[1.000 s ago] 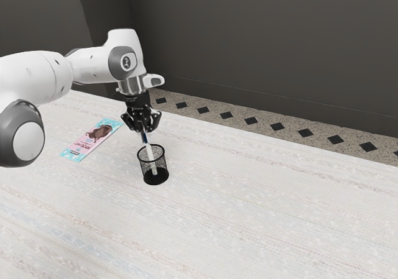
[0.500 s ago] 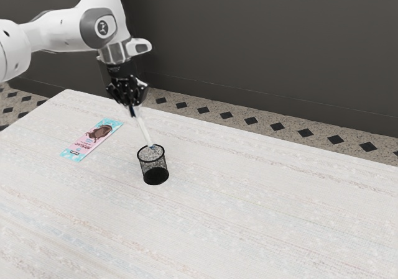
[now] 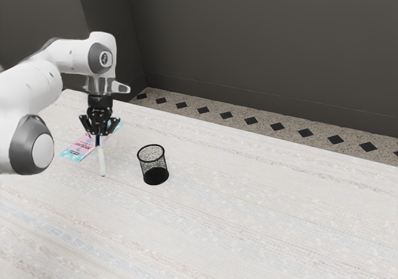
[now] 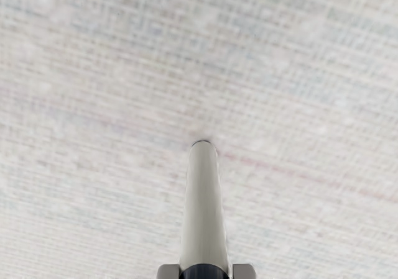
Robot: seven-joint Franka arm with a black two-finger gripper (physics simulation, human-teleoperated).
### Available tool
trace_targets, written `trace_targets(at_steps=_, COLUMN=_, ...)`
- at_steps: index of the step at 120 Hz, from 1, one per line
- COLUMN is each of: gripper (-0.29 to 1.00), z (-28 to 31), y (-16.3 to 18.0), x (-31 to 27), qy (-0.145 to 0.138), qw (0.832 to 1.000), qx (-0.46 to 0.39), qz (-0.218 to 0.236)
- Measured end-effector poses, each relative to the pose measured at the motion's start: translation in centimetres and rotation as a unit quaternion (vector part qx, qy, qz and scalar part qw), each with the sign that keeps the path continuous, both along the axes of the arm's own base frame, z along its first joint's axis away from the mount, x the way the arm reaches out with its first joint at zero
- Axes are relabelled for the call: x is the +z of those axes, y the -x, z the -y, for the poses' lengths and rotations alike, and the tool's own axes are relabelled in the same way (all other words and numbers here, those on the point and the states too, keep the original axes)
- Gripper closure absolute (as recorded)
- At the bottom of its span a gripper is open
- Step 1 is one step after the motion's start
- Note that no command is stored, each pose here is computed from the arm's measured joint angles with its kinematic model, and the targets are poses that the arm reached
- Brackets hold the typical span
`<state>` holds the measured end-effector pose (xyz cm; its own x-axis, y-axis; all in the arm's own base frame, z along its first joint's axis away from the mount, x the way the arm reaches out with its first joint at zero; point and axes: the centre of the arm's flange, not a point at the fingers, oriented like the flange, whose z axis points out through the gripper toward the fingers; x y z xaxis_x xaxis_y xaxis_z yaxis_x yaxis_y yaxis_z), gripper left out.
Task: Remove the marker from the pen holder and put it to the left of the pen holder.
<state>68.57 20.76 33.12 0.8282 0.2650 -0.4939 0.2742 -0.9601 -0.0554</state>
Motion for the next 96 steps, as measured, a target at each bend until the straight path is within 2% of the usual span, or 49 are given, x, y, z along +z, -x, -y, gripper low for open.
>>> trace_targets(at_steps=20, gripper=0.71, z=1.0, y=-0.2, x=0.0, qy=0.008, qw=1.000, qx=-0.007, qz=-0.026)
trace_targets(at_steps=36, gripper=0.70, z=1.2, y=-0.5, x=-1.4, qy=0.044, qw=0.999, qx=0.002, qz=-0.016)
trace_targets(at_steps=53, gripper=0.67, z=1.5, y=-1.4, x=-2.3, qy=0.069, qw=0.997, qx=0.009, qz=0.014)
trace_targets(at_steps=80, gripper=0.55, z=1.0, y=-2.6, x=-2.6, qy=0.087, qw=0.994, qx=0.022, qz=0.064)
trace_targets(at_steps=96, gripper=0.57, z=0.7, y=-3.7, x=-7.5, qy=0.115, qw=0.988, qx=0.036, qz=0.094)
